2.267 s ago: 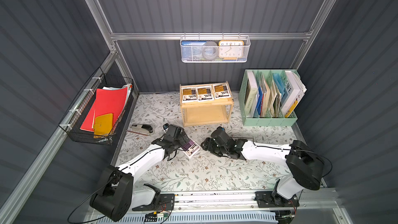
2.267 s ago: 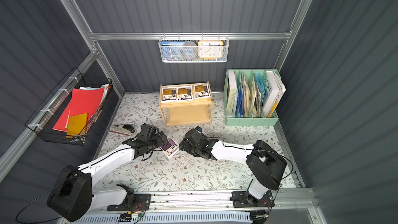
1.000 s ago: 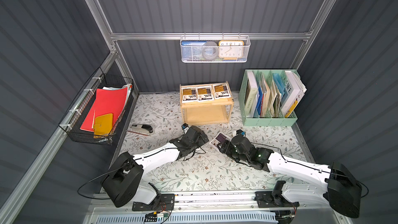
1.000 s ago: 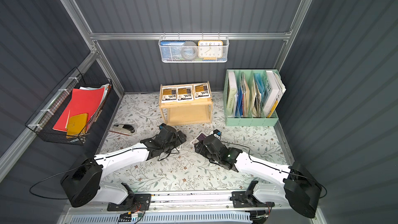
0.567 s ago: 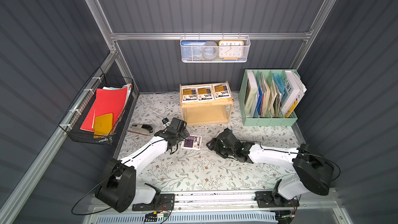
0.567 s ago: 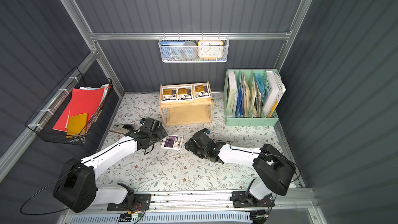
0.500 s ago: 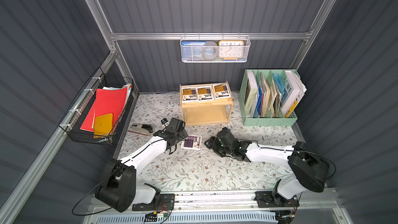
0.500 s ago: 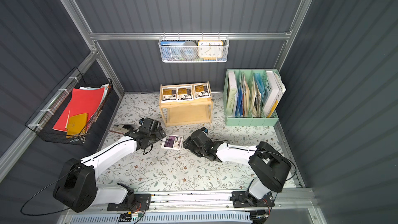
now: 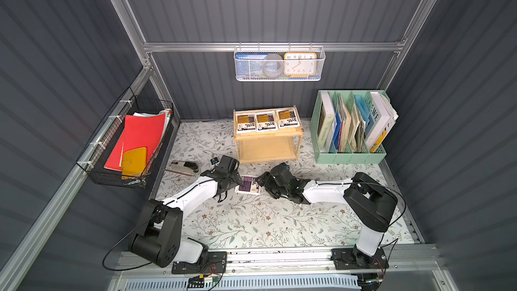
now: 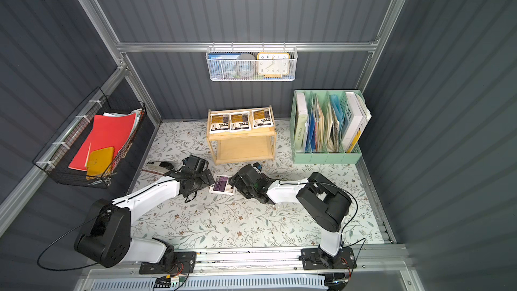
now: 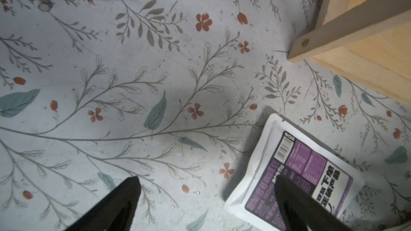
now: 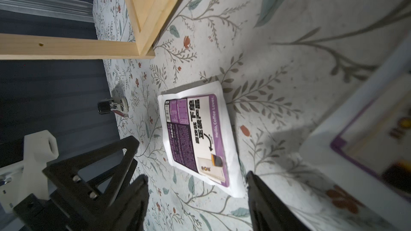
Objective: Place the bagged coffee beans on the shelf by color
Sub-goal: Pick up the bagged coffee beans at the center of the board, then place the bagged coffee beans on the shelf.
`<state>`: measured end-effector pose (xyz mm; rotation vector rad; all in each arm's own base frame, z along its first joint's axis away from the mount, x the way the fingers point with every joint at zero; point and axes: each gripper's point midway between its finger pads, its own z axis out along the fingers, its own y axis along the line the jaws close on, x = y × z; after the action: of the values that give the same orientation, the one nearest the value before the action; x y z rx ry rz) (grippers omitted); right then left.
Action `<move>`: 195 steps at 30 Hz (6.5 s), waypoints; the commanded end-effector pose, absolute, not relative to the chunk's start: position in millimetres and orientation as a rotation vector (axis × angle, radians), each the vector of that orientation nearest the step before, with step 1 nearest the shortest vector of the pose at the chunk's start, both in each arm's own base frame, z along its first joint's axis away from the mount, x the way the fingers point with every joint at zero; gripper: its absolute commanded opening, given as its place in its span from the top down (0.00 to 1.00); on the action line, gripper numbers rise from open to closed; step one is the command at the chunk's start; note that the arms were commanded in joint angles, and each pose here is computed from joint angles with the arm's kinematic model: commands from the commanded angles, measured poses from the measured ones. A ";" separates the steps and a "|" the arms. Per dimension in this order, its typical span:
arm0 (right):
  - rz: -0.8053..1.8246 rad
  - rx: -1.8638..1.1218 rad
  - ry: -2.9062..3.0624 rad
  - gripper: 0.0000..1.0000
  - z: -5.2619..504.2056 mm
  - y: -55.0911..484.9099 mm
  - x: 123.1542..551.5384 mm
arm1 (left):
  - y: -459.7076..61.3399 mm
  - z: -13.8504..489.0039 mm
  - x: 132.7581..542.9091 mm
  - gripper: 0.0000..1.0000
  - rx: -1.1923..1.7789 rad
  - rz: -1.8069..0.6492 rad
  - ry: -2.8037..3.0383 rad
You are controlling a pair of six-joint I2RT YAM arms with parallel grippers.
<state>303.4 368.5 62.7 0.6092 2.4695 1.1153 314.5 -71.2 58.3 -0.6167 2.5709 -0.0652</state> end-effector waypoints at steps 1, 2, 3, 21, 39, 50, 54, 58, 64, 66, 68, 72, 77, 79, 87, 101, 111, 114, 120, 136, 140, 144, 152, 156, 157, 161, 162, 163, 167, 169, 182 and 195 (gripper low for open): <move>1.098 0.632 2.439 0.27 64.1 367.7 308.9 | -74.2 43.9 310.3 0.00 -0.566 -0.073 2.625; 1.093 0.633 2.440 0.27 63.1 367.2 308.9 | -74.4 41.3 309.7 0.00 -0.566 -0.070 2.633; 1.089 0.632 2.443 0.27 62.1 366.9 308.7 | -73.7 38.9 309.1 0.00 -0.571 -0.061 2.639; 1.071 0.597 2.514 0.27 36.3 373.7 309.0 | -62.9 6.6 304.2 0.00 -0.623 0.110 2.737; 1.212 0.606 2.497 0.36 7.0 382.8 308.0 | -64.7 6.8 304.3 0.00 -0.613 0.091 2.735; 1.261 0.531 2.480 0.57 7.8 385.9 306.9 | -65.7 7.5 303.8 0.00 -0.608 0.080 2.736; 1.269 0.520 2.483 0.67 6.5 387.5 306.8 | -66.2 8.6 303.9 0.00 -0.606 0.075 2.734; 1.281 0.512 2.483 0.77 7.9 388.5 306.2 | -66.8 9.4 303.5 0.00 -0.606 0.067 2.734; 1.312 0.501 2.462 0.89 21.9 387.5 303.3 | -71.0 23.1 306.4 0.00 -0.603 0.016 2.710; 1.326 0.502 2.451 0.94 29.3 386.6 302.3 | -72.4 30.4 303.2 0.00 -0.592 -0.003 2.715; 1.340 0.502 2.443 0.97 35.7 385.7 300.2 | -73.4 42.7 305.9 0.00 -0.591 -0.026 2.688; 1.371 0.515 2.414 1.00 51.1 382.3 297.4 | -72.8 67.2 307.6 0.00 -0.597 -0.065 2.632; 1.409 0.569 2.359 1.00 69.4 374.4 293.5 | -68.8 101.8 307.6 0.00 -0.630 -0.121 2.531; 1.425 0.614 2.326 1.00 75.2 369.4 292.2 | -66.8 118.1 307.7 0.00 -0.646 -0.156 2.479; 1.472 0.792 2.132 1.00 101.3 356.3 298.9 | -70.6 187.4 315.9 0.00 -0.680 -0.371 2.271; 1.337 1.033 1.761 1.00 124.5 339.8 352.7 | -99.7 244.7 327.5 0.00 -0.722 -0.841 2.050; 1.278 1.154 1.638 1.00 104.2 355.2 396.5 | -106.4 222.2 331.6 0.00 -0.713 -1.025 2.093; 1.268 1.174 1.614 1.00 99.5 356.8 411.3 | -98.6 212.2 329.9 0.00 -0.682 -0.929 2.146; 1.237 1.214 1.581 1.00 94.1 355.1 438.0 | -91.0 203.2 325.1 0.00 -0.643 -0.845 2.189; 1.191 1.252 1.618 1.00 68.8 380.6 483.9 | -93.4 192.9 330.2 0.00 -0.635 -0.861 2.220; 1.180 1.236 1.651 0.96 65.1 388.7 488.9 | -93.1 191.9 330.7 0.00 -0.634 -0.863 2.222; 1.205 1.194 1.691 0.71 66.2 401.6 491.3 | -92.9 192.7 330.9 0.00 -0.632 -0.865 2.219; 1.214 1.140 1.766 0.57 65.7 421.8 485.6 | -91.8 189.3 328.2 0.00 -0.639 -0.868 2.221; 1.211 1.126 1.794 0.54 63.3 427.5 480.6 | -91.4 190.0 327.7 0.00 -0.640 -0.868 2.218; 1.211 1.124 1.799 0.52 63.9 428.5 479.0 | -91.5 190.1 327.5 0.00 -0.640 -0.869 2.218; 1.204 1.120 1.815 0.44 63.0 428.8 473.5 | -90.6 190.2 326.8 0.00 -0.641 -0.868 2.216; 1.199 1.121 1.821 0.41 62.5 428.0 471.6 | -90.6 190.2 326.3 0.00 -0.641 -0.869 2.215; 1.193 1.120 1.825 0.39 63.4 427.3 470.2 | -90.7 190.9 326.1 0.00 -0.639 -0.870 2.213; 1.160 1.116 1.851 0.30 66.6 421.8 461.8 | -90.5 192.3 324.8 0.00 -0.641 -0.872 2.210; 1.145 1.123 1.854 0.25 67.6 416.9 457.9 | -90.5 193.0 324.0 0.00 -0.640 -0.873 2.209; 1.171 1.060 1.879 0.23 91.8 388.0 423.0 | -85.7 201.0 321.9 0.00 -0.605 -0.826 2.202; 1.152 0.843 2.063 0.23 117.0 324.5 340.8 | -73.3 212.9 316.1 0.00 -0.413 -0.633 2.227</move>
<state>358.5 340.2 129.7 0.9050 1.9917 1.2116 318.0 -77.7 209.8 -0.4846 2.2132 -0.6978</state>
